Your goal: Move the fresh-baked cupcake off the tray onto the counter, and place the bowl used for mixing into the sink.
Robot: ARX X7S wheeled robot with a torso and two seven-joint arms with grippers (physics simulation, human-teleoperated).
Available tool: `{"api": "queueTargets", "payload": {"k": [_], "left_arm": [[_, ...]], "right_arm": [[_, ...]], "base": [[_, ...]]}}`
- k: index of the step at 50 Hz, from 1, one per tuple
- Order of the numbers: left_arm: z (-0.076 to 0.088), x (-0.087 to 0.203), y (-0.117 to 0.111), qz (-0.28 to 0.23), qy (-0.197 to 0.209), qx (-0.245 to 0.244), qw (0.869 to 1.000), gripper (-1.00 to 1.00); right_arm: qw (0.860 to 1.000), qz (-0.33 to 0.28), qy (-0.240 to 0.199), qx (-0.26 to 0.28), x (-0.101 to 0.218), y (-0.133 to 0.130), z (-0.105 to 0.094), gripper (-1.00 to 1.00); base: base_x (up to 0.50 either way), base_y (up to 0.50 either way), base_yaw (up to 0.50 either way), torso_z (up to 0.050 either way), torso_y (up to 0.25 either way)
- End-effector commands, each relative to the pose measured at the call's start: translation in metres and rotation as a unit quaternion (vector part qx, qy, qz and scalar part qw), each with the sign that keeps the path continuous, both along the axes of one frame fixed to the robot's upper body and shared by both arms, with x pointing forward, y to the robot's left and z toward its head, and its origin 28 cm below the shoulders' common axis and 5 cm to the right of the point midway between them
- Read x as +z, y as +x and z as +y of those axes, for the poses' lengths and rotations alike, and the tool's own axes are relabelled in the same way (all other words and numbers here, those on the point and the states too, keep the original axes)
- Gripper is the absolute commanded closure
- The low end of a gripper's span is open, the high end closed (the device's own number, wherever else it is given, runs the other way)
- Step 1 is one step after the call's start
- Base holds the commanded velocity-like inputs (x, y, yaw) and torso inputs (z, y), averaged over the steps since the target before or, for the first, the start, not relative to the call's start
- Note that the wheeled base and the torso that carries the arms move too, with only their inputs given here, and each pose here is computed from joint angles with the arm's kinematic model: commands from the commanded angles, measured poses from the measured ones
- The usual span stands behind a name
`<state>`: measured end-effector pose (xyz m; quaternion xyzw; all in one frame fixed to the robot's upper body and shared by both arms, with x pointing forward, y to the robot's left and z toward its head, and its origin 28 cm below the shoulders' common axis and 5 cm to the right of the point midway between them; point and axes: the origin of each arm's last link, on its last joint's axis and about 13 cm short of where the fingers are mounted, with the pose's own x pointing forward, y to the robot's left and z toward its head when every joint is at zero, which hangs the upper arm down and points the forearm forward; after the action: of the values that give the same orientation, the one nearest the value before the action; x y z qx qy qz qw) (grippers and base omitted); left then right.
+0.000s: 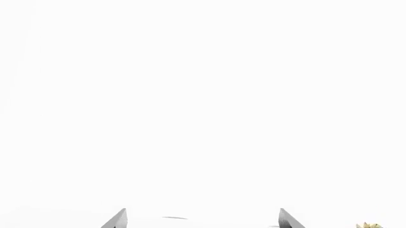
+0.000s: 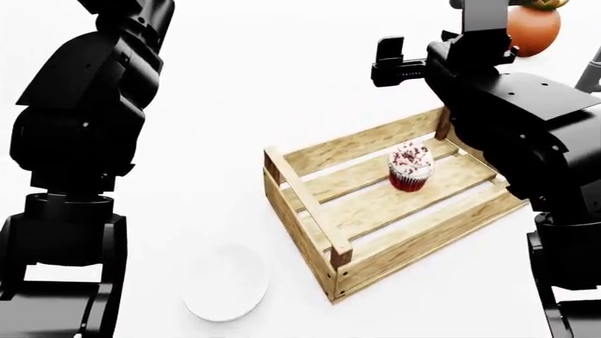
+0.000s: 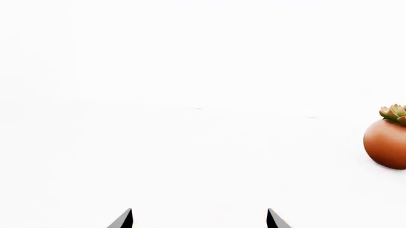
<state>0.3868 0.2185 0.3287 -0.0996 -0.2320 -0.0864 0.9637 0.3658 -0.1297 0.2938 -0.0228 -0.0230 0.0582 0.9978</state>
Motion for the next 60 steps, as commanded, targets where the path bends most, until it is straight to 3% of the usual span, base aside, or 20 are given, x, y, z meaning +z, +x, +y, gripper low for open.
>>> {"api": "queueTargets", "payload": {"k": [1, 6, 23, 26, 32, 44, 51, 60], "left_arm": [[-0.001, -0.001, 0.000, 0.001, 0.001, -0.002, 1.000, -1.00], [-0.003, -0.004, 0.001, 0.000, -0.005, -0.007, 1.000, -1.00], [-0.002, -0.002, 0.000, -0.003, -0.007, -0.006, 1.000, -1.00], [-0.003, -0.002, 0.000, -0.004, -0.009, -0.010, 1.000, -1.00], [-0.004, 0.001, -0.001, -0.010, -0.010, -0.014, 1.000, -1.00], [-0.004, 0.000, 0.000, -0.012, -0.013, -0.017, 1.000, -1.00], [-0.004, -0.001, 0.000, -0.011, -0.014, -0.018, 1.000, -1.00], [-0.004, 0.001, -0.001, -0.014, -0.015, -0.019, 1.000, -1.00]], "right_arm": [[0.999, 0.007, -0.022, 0.024, 0.003, -0.003, 0.002, -1.00], [0.998, 0.057, -0.015, 0.030, 0.002, -0.017, 0.000, -1.00], [0.998, 0.053, -0.010, 0.032, 0.002, -0.027, 0.000, -1.00], [0.992, 0.121, -0.005, -0.025, -0.001, -0.007, -0.006, -1.00], [0.982, 0.178, -0.019, -0.054, 0.006, -0.006, -0.008, -1.00], [0.970, 0.243, 0.015, -0.024, 0.031, -0.006, -0.003, -1.00], [0.968, 0.249, 0.010, -0.033, 0.036, -0.008, -0.003, -1.00], [0.955, 0.297, 0.006, -0.020, 0.035, -0.015, -0.001, -1.00]], "base": [[0.00, 0.00, 0.00, 0.000, 0.000], [0.00, 0.00, 0.00, 0.000, 0.000], [0.00, 0.00, 0.00, 0.000, 0.000], [0.00, 0.00, 0.00, 0.000, 0.000], [0.00, 0.00, 0.00, 0.000, 0.000], [0.00, 0.00, 0.00, 0.000, 0.000], [0.00, 0.00, 0.00, 0.000, 0.000], [0.00, 0.00, 0.00, 0.000, 0.000]]}}
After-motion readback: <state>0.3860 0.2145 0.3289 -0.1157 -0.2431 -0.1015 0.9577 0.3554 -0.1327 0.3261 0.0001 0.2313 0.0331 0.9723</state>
